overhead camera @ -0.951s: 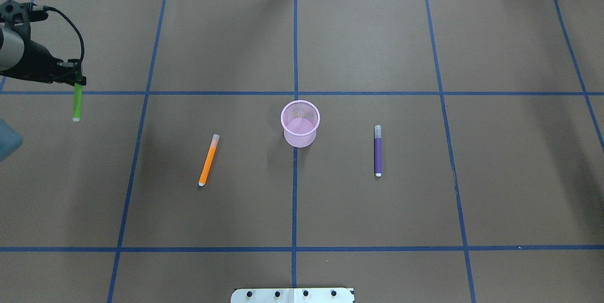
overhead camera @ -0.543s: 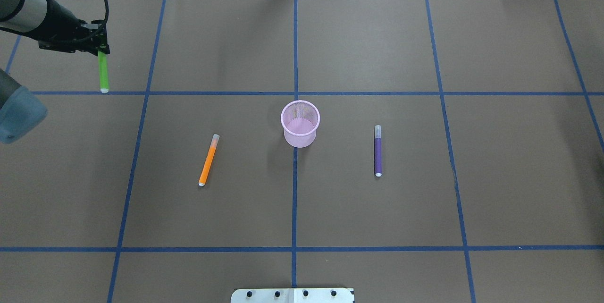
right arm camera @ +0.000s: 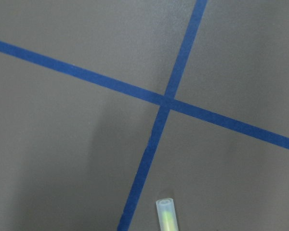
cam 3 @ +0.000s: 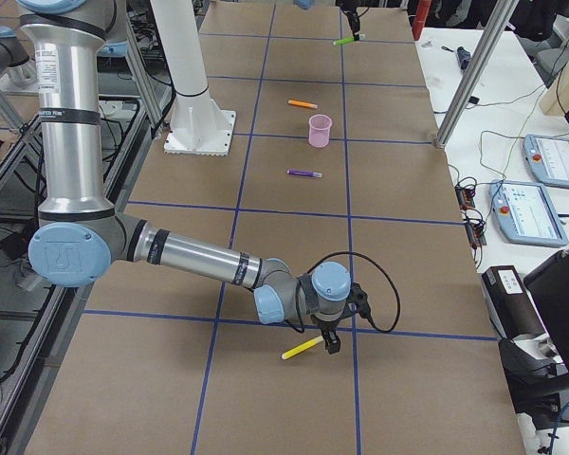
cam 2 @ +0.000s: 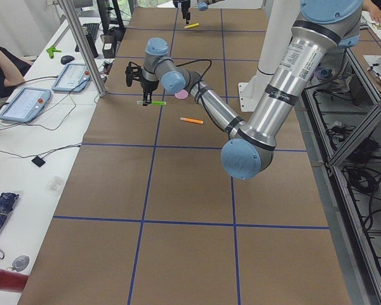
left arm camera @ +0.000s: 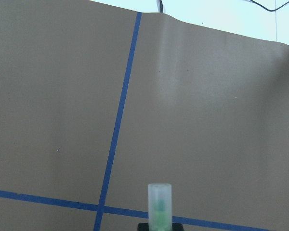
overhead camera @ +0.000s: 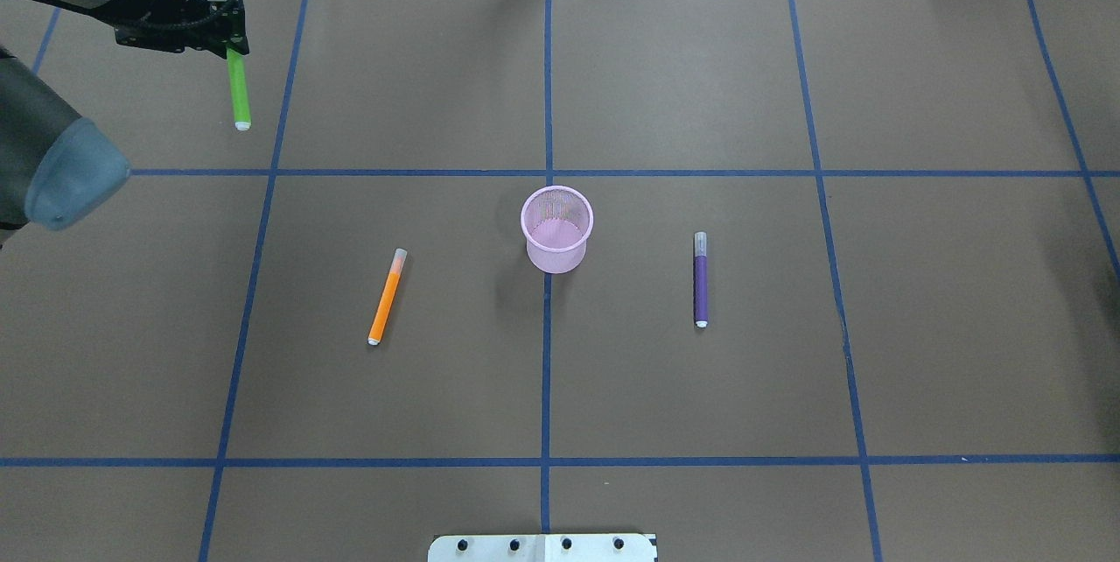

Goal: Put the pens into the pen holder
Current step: 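Lift the green marker with the left gripper and carry it farther away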

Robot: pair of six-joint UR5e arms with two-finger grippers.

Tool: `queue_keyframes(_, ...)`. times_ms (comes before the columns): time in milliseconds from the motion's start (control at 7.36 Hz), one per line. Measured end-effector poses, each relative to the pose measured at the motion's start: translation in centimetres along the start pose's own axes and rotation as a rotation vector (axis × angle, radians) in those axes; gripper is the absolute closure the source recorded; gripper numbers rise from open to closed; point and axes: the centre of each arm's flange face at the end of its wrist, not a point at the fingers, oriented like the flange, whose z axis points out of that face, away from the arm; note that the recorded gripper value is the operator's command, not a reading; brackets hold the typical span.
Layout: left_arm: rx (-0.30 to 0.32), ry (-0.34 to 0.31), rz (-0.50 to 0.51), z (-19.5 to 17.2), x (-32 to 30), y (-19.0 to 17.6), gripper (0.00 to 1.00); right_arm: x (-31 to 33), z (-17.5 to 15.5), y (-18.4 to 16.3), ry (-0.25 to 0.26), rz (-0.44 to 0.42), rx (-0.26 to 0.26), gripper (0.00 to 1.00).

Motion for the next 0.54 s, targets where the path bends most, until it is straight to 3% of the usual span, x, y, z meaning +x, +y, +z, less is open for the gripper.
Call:
queue_keyframes(136,0.014,-0.007,-0.004,-0.5,1.9,-0.3,1.00,0.3,0.7,0.0,0.000,-0.030,-0.014,0.06)
queue_keyframes(543,0.025,-0.033,0.000,-1.2,5.7,-0.1,1.00,0.5,1.6,-0.5,-0.008,-0.065,-0.034,0.33)
